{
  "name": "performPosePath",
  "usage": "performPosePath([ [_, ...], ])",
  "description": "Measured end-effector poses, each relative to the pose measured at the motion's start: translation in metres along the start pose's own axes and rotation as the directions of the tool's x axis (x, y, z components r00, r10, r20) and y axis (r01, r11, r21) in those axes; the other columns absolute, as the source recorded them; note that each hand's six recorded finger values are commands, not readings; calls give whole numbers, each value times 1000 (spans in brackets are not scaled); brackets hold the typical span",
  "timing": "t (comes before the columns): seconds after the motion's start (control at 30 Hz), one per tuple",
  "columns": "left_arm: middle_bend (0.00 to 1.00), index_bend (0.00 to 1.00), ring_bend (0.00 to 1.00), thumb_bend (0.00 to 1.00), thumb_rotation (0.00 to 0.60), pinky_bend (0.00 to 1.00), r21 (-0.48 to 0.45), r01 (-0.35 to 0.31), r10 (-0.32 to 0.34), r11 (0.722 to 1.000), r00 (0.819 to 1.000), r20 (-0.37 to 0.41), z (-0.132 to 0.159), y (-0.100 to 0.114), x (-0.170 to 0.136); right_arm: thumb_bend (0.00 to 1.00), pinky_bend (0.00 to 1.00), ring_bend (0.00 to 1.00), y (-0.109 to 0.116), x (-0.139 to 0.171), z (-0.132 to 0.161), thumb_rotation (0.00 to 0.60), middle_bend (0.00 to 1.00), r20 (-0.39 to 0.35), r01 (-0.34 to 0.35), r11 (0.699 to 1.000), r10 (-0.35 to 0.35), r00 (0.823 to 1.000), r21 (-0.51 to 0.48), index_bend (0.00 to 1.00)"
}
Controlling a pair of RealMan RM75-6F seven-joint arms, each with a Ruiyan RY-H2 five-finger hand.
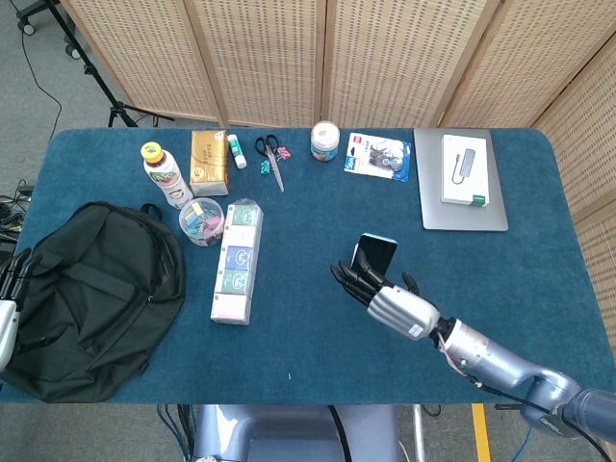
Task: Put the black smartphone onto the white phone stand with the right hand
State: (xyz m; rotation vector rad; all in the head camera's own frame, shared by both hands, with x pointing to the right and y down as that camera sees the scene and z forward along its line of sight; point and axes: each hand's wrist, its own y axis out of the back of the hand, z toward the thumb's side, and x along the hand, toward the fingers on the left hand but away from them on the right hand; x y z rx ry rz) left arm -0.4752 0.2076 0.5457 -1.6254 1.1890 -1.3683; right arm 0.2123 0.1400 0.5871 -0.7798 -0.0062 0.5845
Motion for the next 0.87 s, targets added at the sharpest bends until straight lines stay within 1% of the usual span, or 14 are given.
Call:
performPosePath([
  [0.1, 0, 0, 0, 57, 600, 0, -6, -2, 2, 1000, 1000, 8, 1, 1, -3, 24, 115, 0, -5, 17, -25, 600, 0, 68, 49, 993, -42, 997, -107, 53],
  [0.2, 0, 0, 0, 56, 600, 0, -8, -4, 4, 1000, 1000, 17, 2, 2, -4, 0, 77, 0, -11, 40, -49, 600, 0, 153, 75, 979, -46, 987, -187, 53],
  [0.23, 0, 0, 0, 56, 600, 0, -9, -5, 5, 1000, 1000, 21, 2, 2, -5, 0, 71, 0, -14, 47, -55, 600, 0, 181, 72, 975, -34, 983, -210, 53],
  [0.33, 0, 0, 0, 57, 600, 0, -12, -10, 10, 1000, 1000, 29, 3, 4, -7, 0, 41, 0, -26, 70, -68, 600, 0, 275, 35, 952, 52, 960, -303, 53],
  [0.4, 0, 0, 0, 57, 600, 0, -12, -12, 12, 1000, 999, 37, 4, 4, -9, 0, 26, 0, -36, 86, -75, 600, 0, 343, 9, 917, 140, 929, -398, 53],
  [0.43, 0, 0, 0, 57, 600, 0, -11, -12, 12, 1000, 999, 41, 5, 4, -10, 0, 20, 0, -40, 94, -76, 600, 0, 371, 1, 894, 185, 910, -447, 53],
  [0.47, 0, 0, 0, 57, 600, 0, -9, -12, 12, 1000, 999, 44, 5, 4, -11, 0, 10, 0, -45, 105, -78, 600, 0, 406, -5, 856, 250, 879, -516, 53],
  [0.53, 0, 0, 0, 57, 600, 0, -4, -10, 11, 1000, 999, 51, 6, 3, -13, 0, 2, 0, -51, 123, -76, 600, 0, 448, -7, 790, 356, 820, -614, 53],
  [0.57, 0, 0, 0, 57, 600, 0, 0, -10, 10, 1000, 999, 54, 7, 2, -13, 0, 1, 0, -53, 136, -72, 600, 0, 465, -6, 742, 427, 776, -671, 53],
  [0.63, 0, 0, 0, 57, 600, 0, 6, -8, 8, 1000, 998, 60, 8, 1, -14, 0, 0, 0, -55, 154, -62, 600, 0, 470, 1, 669, 521, 712, -743, 53],
  [0.67, 0, 0, 0, 57, 600, 0, 8, -8, 7, 1000, 998, 63, 9, 1, -14, 0, 0, 0, -55, 165, -53, 600, 0, 461, 10, 622, 570, 680, -783, 51],
  [0.7, 0, 0, 0, 57, 600, 0, 10, -7, 7, 1000, 998, 65, 9, 0, -14, 0, 0, 0, -55, 172, -47, 600, 0, 452, 16, 591, 598, 663, -806, 47],
  [0.77, 0, 0, 0, 56, 600, 0, 12, -8, 7, 1000, 998, 69, 10, 0, -14, 0, 0, 0, -54, 181, -34, 600, 0, 426, 29, 536, 636, 644, -844, 42],
  [0.87, 0, 0, 0, 56, 600, 0, 14, -8, 7, 1000, 998, 69, 10, 0, -14, 0, 0, 0, -56, 189, -20, 600, 0, 390, 25, 490, 661, 641, -871, 41],
])
